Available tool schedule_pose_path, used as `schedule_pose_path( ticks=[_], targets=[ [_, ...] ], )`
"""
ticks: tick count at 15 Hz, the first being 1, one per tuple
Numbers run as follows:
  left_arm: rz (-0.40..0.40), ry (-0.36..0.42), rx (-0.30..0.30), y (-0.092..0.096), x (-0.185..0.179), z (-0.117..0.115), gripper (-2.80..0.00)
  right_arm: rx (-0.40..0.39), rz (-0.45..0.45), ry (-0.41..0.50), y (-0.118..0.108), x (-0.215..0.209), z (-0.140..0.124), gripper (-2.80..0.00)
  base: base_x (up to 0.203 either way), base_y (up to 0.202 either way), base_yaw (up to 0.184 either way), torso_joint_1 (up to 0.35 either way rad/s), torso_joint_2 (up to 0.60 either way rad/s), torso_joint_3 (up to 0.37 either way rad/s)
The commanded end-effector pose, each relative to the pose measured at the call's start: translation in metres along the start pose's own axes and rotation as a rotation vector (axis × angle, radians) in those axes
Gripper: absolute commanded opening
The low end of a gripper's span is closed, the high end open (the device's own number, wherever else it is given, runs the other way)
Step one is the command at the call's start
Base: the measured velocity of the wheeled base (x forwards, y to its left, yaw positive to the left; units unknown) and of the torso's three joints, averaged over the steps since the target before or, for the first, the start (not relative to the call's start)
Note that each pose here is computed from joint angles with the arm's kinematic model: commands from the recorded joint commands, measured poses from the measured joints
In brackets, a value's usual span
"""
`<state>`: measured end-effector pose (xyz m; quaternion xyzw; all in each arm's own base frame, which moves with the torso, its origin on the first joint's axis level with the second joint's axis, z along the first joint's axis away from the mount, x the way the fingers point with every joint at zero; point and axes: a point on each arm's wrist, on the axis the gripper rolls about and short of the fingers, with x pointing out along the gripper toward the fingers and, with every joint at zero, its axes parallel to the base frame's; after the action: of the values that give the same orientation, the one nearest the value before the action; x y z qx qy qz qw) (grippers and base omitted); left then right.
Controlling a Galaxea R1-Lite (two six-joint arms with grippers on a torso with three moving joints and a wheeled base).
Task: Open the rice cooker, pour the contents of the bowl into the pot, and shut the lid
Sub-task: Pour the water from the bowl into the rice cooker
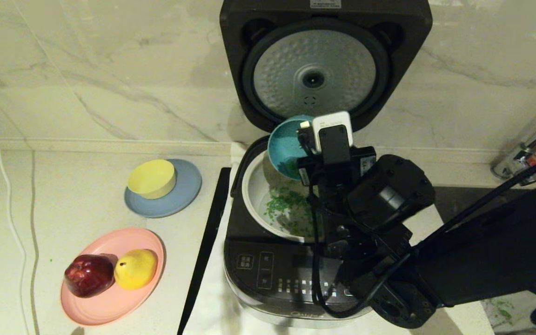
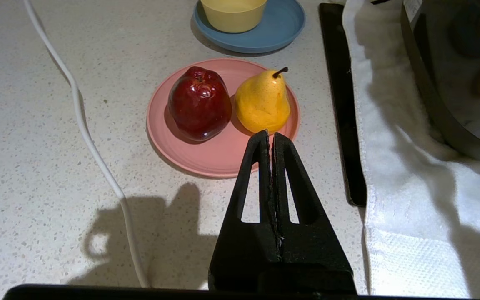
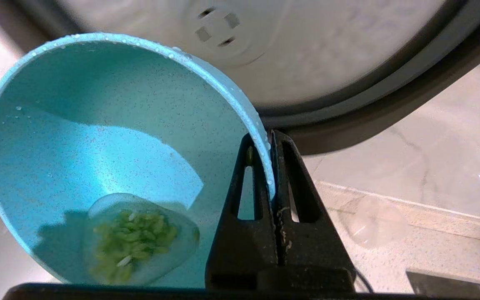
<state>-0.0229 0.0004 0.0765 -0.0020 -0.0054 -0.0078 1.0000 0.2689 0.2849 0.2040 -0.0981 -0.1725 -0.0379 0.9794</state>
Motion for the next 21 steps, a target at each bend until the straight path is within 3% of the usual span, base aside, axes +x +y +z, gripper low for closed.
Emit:
schedule_pose_path(
  ticks=[1,9,21],
  targets=[
    [0.0,0.003,0.001,0.0,0.0,-0.001,-2.8,0.005,-0.024,-0.005,0.0,0.007,-0.002,-2.8,0.0,0.0,0.0,0.0,0.0,0.0],
    [0.0,0.002,-0.001,0.0,0.0,-0.001,-2.8,-0.004,0.007,0.01,0.0,-0.002,-0.007,-2.8,0.0,0.0,0.0,0.0,0.0,0.0],
    [0.0,0.002,-0.001,0.0,0.0,-0.001,-2.8,0.048,0.038,-0.071,-0.015,-0.002,0.021,-2.8,0.0,0.0,0.0,0.0,0.0,0.0]
  ],
)
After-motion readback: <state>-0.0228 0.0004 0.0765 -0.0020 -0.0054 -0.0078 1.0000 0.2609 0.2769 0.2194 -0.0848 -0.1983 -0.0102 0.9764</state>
